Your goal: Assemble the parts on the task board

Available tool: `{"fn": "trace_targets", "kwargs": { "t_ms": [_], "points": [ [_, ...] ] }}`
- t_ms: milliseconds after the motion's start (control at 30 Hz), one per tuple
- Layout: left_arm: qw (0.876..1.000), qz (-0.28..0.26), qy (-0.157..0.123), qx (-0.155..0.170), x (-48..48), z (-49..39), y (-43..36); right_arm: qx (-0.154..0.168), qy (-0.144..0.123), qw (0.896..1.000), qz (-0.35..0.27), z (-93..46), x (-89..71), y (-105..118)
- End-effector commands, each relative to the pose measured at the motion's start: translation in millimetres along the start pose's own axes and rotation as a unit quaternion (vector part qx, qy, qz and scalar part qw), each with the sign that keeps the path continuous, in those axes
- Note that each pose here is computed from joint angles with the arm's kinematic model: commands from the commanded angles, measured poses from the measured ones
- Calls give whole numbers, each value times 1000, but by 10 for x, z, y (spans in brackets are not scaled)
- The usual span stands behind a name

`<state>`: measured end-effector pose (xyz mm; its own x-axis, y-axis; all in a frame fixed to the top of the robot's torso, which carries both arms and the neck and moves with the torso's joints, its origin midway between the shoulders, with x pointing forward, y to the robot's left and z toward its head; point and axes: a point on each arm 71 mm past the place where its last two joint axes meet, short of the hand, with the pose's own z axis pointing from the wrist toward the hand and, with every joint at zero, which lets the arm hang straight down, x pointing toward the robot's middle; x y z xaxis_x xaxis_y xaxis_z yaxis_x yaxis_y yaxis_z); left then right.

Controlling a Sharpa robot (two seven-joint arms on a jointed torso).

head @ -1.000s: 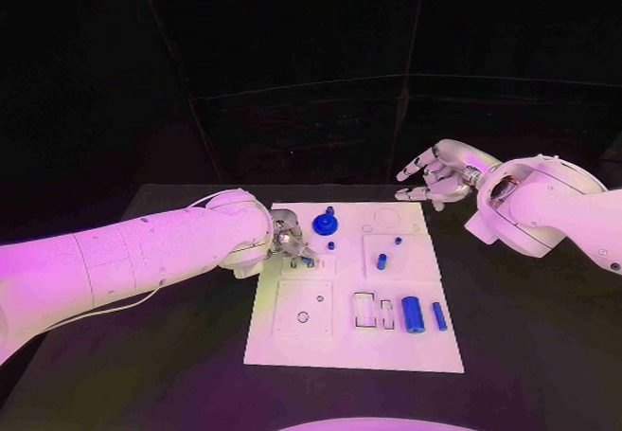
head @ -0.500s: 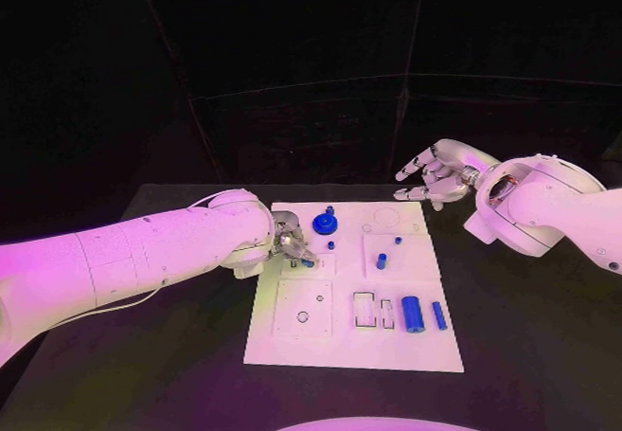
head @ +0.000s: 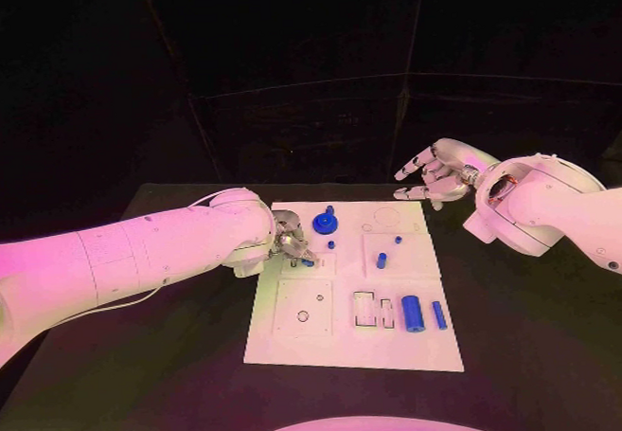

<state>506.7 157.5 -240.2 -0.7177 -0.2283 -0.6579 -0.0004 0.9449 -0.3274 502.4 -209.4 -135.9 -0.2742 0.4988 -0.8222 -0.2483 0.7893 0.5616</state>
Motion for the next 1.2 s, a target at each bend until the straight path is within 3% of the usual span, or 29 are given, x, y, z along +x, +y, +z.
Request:
{"fn": "trace_targets", "kwargs": {
  "t_ms": [33,400,1200],
  "points": [
    [1000,12,8,-5,13,2,5,-6,0,1000,-2,4,-5,22],
    [999,23,26,-6,38,8,-3,-6,2,1000,-2,5,-2,26],
    [999,13,29,-6,14,72,-56,-7,3,1000,-2,13,4,32]
  ]
}}
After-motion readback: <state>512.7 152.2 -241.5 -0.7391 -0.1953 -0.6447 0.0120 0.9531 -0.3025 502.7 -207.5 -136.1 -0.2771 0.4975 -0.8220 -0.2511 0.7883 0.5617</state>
